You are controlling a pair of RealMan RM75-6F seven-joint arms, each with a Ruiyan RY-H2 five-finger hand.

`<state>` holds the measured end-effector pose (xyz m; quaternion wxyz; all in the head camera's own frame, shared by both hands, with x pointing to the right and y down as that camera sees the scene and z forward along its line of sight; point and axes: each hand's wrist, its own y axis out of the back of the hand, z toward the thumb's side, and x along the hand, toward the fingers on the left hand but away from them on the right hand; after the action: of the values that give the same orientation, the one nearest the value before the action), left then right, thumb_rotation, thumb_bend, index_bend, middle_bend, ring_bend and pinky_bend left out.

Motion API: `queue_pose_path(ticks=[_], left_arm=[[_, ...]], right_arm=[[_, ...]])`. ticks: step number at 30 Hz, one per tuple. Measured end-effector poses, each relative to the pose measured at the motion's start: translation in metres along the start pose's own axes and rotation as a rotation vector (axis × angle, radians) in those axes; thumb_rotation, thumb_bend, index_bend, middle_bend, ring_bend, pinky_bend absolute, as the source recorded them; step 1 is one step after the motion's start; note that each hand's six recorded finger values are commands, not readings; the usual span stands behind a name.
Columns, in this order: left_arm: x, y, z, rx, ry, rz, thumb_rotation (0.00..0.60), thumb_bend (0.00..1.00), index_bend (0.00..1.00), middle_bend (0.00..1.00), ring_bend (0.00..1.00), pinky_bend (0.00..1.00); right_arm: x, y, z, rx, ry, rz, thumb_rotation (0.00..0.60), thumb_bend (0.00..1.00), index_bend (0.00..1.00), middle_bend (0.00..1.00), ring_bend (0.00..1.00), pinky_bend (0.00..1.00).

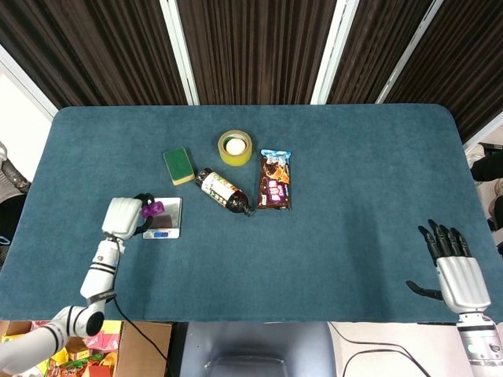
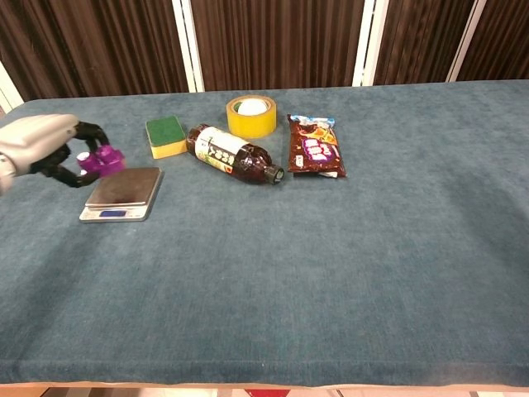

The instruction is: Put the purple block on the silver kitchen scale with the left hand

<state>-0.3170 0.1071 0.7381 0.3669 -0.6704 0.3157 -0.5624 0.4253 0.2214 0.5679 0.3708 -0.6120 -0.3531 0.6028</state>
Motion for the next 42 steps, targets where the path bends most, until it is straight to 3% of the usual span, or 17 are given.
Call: queue_pose_path(ticks=[10,15,20,27,30,31,33,35,39,42], left_arm=[[0.005,-0.013,0.012,0.059,-0.010,-0.053,0.600,0.41,0.42,0.53,0.90,0.92],[0.005,-0.012,0.015,0.044,-0.013,-0.045,0.600,0.41,0.23,0.29,0.88,0.92],[0.003,-0.011,0.018,0.023,-0.022,-0.050,0.600,0.40,0.18,0.19,0.88,0.92],[-0.001,-0.006,0.016,0.018,-0.022,-0.043,0.600,0.40,0.18,0.19,0.86,0.91],[-0.008,0.003,0.016,0.015,-0.036,-0.005,0.600,0.40,0.15,0.18,0.70,0.84],[-0.012,0.007,0.015,0.013,-0.042,0.012,0.600,0.40,0.13,0.16,0.57,0.75],[-0.024,0.016,0.009,0.005,-0.052,0.053,0.600,0.39,0.09,0.13,0.25,0.47],[-0.040,0.024,0.001,-0.001,-0.056,0.090,0.600,0.39,0.05,0.10,0.10,0.30],[-0.092,0.035,-0.024,-0.031,-0.055,0.165,0.600,0.38,0.01,0.05,0.00,0.15],[-0.137,0.038,-0.042,-0.061,-0.042,0.210,0.600,0.38,0.00,0.04,0.00,0.12]], right_arm=[[0.003,0.005,-0.005,-0.015,-0.004,-0.012,0.600,0.15,0.00,0.00,0.00,0.00],[0.004,0.005,-0.004,-0.015,0.001,-0.009,0.600,0.15,0.00,0.00,0.00,0.00],[0.004,0.004,-0.004,-0.008,0.000,-0.007,0.600,0.15,0.00,0.00,0.00,0.00],[0.005,0.004,-0.004,-0.007,-0.003,-0.012,0.600,0.15,0.00,0.00,0.00,0.00],[0.005,0.004,-0.004,0.001,-0.004,-0.012,0.600,0.15,0.00,0.00,0.00,0.00],[0.005,0.004,-0.004,0.003,-0.004,-0.013,0.600,0.15,0.00,0.00,0.00,0.00],[0.006,0.005,-0.004,0.007,-0.004,-0.019,0.600,0.15,0.00,0.00,0.00,0.00],[0.007,0.005,-0.003,0.012,-0.001,-0.023,0.600,0.15,0.00,0.00,0.00,0.00],[0.011,0.003,0.004,0.025,0.019,-0.021,0.600,0.15,0.00,0.00,0.00,0.00],[0.012,0.000,0.009,0.031,0.033,-0.019,0.600,0.15,0.00,0.00,0.00,0.00]])
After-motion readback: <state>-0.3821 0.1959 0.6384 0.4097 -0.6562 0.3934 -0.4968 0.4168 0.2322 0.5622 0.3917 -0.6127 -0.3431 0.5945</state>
